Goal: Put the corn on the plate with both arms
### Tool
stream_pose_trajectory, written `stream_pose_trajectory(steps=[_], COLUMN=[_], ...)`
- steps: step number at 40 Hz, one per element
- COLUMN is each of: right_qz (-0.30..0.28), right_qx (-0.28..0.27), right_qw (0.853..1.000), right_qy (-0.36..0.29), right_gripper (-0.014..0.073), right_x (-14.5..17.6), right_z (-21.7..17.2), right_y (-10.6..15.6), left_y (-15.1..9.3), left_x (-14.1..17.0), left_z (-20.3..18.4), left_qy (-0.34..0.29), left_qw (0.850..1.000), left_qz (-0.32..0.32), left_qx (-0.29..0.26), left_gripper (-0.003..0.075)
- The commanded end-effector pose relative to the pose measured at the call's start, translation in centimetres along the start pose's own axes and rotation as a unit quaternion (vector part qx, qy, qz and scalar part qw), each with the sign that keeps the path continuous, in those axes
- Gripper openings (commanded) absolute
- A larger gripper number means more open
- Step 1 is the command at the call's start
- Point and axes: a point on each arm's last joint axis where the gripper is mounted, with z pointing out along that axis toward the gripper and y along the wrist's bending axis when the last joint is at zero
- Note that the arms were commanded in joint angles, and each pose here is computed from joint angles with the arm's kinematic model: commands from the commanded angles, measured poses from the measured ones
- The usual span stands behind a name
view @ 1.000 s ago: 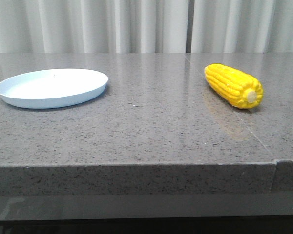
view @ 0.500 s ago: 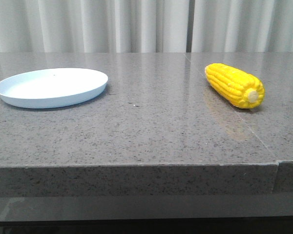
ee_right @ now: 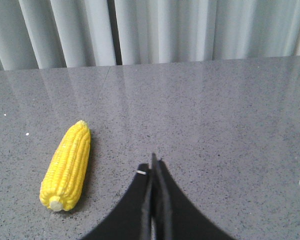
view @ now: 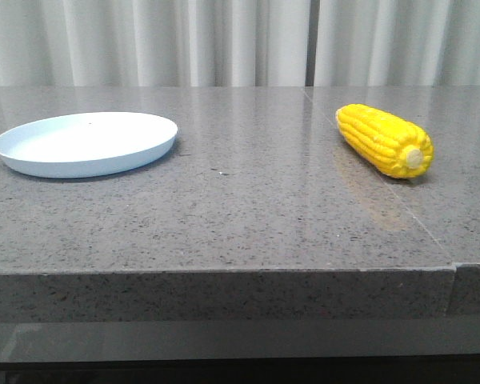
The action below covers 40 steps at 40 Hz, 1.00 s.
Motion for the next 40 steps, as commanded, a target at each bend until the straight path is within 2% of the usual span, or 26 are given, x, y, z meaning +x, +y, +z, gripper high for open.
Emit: stream_pose_trajectory(steps=[1, 4, 10, 13, 16, 26, 32, 40], right_qz=[-0.008, -0.008, -0.008, -0.008, -0.008, -0.008, -0.008, -0.008], right_qx=[0.002, 0.002, 0.002, 0.002, 0.002, 0.002, 0.002, 0.002], right_qw=[0.998, 0.998, 0.998, 0.998, 0.998, 0.998, 0.998, 0.998], right_qy=[-0.054, -0.057, -0.056, -0.056, -0.056, -0.056, -0.056, -0.056], right_gripper=[-0.0004, 0.0121, 0.0459, 0.0589, 0.0636, 0.0634, 0.0634, 0.0634], right_x=[-1.9, -2.0, -2.0, -2.0, -2.0, -2.0, -2.0, -2.0], right_z=[-0.1, -0.2, -0.2, -0.1, -0.1, -0.1, -0.1, -0.1], right_y=[0.1, 0.1, 0.1, 0.1, 0.1, 0.1, 0.1, 0.1], left_y=[0.0, 0.0, 0.0, 0.0, 0.0, 0.0, -0.4, -2.4], left_x=[-1.8, -1.8, -1.8, -1.8, -1.8, -1.9, -2.0, -5.0], left_z=[-0.1, -0.1, -0.1, -0.1, -0.1, -0.1, 1.2, 5.9], left_qy=[-0.048, -0.048, -0.047, -0.047, -0.047, -0.051, -0.001, 0.07], left_qw=[0.999, 0.999, 0.999, 0.999, 0.999, 0.998, 0.999, 0.994], left_qz=[0.001, 0.0, -0.014, -0.014, -0.014, -0.03, -0.041, -0.028], left_qx=[0.002, 0.002, 0.004, 0.004, 0.004, 0.007, 0.022, 0.085], left_gripper=[0.0018, 0.014, 0.0546, 0.0642, 0.0659, 0.0659, 0.0635, 0.0616])
